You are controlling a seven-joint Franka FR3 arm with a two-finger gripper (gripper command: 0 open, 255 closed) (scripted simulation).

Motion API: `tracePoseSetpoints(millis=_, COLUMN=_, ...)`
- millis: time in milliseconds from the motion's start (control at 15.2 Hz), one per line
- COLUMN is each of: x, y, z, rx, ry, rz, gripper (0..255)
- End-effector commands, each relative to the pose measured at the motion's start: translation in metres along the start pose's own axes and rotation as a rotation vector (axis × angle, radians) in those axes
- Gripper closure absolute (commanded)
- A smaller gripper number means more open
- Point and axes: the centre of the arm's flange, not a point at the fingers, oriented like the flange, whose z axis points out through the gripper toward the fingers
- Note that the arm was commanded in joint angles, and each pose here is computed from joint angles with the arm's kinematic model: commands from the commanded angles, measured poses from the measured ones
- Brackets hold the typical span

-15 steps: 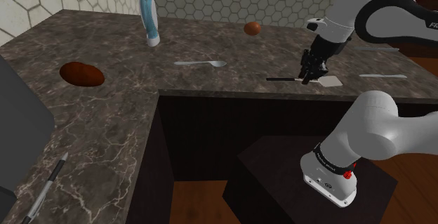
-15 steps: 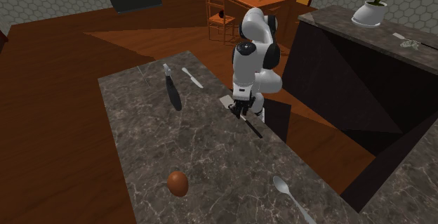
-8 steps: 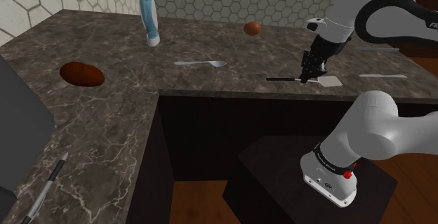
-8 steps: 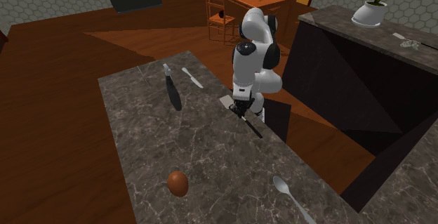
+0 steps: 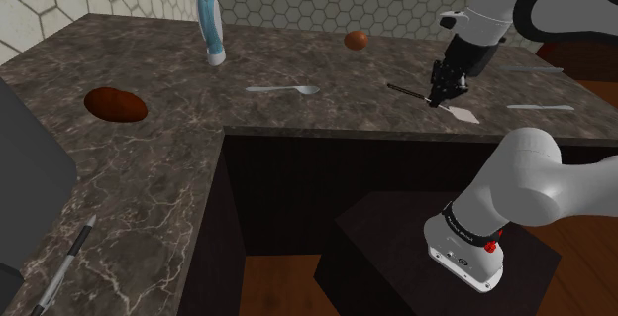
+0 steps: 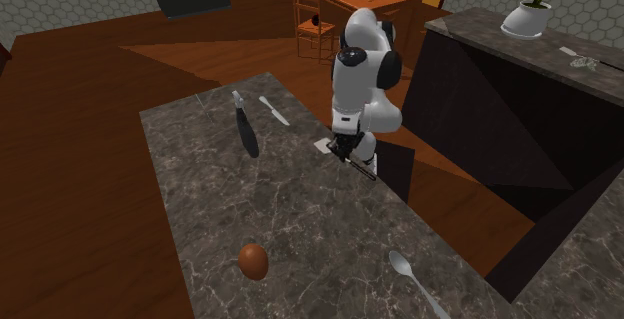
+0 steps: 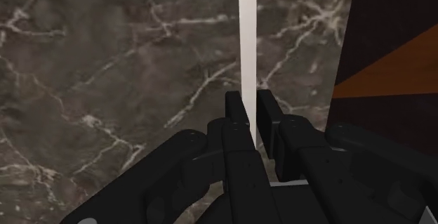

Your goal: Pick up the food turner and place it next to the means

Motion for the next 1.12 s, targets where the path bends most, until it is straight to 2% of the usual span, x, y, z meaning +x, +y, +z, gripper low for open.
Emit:
tracePoseSetpoints(millis=0, x=0.001, y=-0.001, z=-0.010, rx=0.000, ry=0.000, rz=0.000, gripper=255)
tracePoseSetpoints(millis=660, x=0.004, y=-0.001, z=-0.058, rx=0.000, ry=0.000, rz=0.000, gripper=255)
tracePoseSetpoints(millis=1056, x=-0.058, y=0.049, z=-0.062, rx=0.000, ry=0.000, rz=0.000, gripper=255)
